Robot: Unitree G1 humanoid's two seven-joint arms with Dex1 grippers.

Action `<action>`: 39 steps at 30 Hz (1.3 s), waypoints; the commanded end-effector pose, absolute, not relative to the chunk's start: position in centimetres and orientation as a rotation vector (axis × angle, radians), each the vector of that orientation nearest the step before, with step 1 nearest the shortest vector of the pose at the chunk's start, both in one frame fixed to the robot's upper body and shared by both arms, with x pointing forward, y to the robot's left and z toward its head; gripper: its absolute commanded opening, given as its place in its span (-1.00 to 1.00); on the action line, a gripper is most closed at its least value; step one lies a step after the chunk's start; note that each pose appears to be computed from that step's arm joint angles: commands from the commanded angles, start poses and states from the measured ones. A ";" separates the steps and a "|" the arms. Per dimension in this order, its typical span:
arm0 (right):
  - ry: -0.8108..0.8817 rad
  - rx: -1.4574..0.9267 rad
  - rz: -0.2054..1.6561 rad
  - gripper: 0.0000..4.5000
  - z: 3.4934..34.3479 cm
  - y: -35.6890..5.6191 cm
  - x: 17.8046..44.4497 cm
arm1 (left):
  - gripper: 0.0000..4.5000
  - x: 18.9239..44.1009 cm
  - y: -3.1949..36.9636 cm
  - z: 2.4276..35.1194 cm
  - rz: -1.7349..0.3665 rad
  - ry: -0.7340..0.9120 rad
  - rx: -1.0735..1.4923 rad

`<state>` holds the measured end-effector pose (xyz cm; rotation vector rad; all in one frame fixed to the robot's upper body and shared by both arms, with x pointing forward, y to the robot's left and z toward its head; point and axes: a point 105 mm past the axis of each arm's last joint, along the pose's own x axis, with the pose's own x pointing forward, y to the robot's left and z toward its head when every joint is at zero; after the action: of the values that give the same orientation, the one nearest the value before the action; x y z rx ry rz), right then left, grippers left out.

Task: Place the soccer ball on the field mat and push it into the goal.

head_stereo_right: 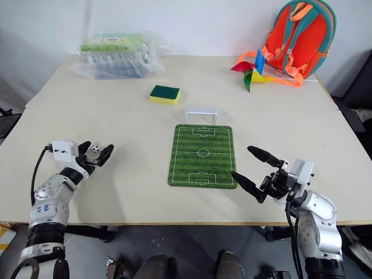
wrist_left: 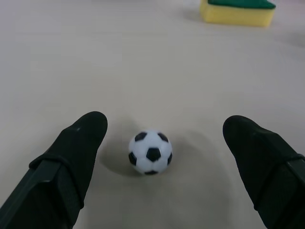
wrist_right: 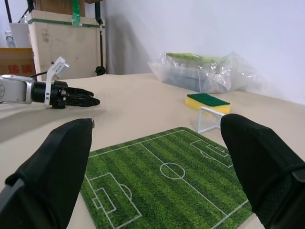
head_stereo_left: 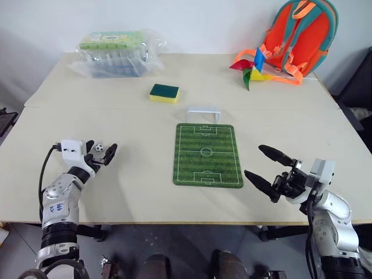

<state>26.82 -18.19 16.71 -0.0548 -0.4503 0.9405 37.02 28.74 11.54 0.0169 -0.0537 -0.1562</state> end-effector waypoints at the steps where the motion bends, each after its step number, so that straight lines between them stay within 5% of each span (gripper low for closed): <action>1: -0.495 -0.073 0.934 1.00 17.5 -17.9 26.3 | 0.59 37.2 28.4 11.0 -0.154 -0.050 0.027; 10: -0.488 -0.085 0.903 1.00 17.3 -18.6 26.2 | -0.63 36.8 28.2 11.5 -0.197 -0.040 0.059; 13: -0.480 -0.114 0.903 1.00 17.5 -19.4 26.1 | -0.63 36.6 27.4 13.2 -0.286 -0.093 0.071; 19: -0.430 -0.201 0.907 1.00 18.4 -22.7 25.0 | -0.63 34.7 18.4 18.1 -0.888 -0.185 0.219; 26: -0.270 -0.332 0.917 1.00 17.4 -26.9 22.0 | -0.63 32.2 7.2 15.7 -1.437 -0.012 0.414; 34: -0.218 -0.287 0.908 1.00 15.7 -26.8 19.4 | -0.63 31.2 1.6 11.9 -1.520 0.055 0.465; 39: -0.225 -0.264 0.897 1.00 15.5 -25.4 18.8 | -0.63 32.3 0.2 12.2 -1.451 0.024 0.460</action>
<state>19.08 -25.78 14.55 -0.2470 -0.1850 0.9060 31.79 0.55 11.08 0.4397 0.0796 -1.4790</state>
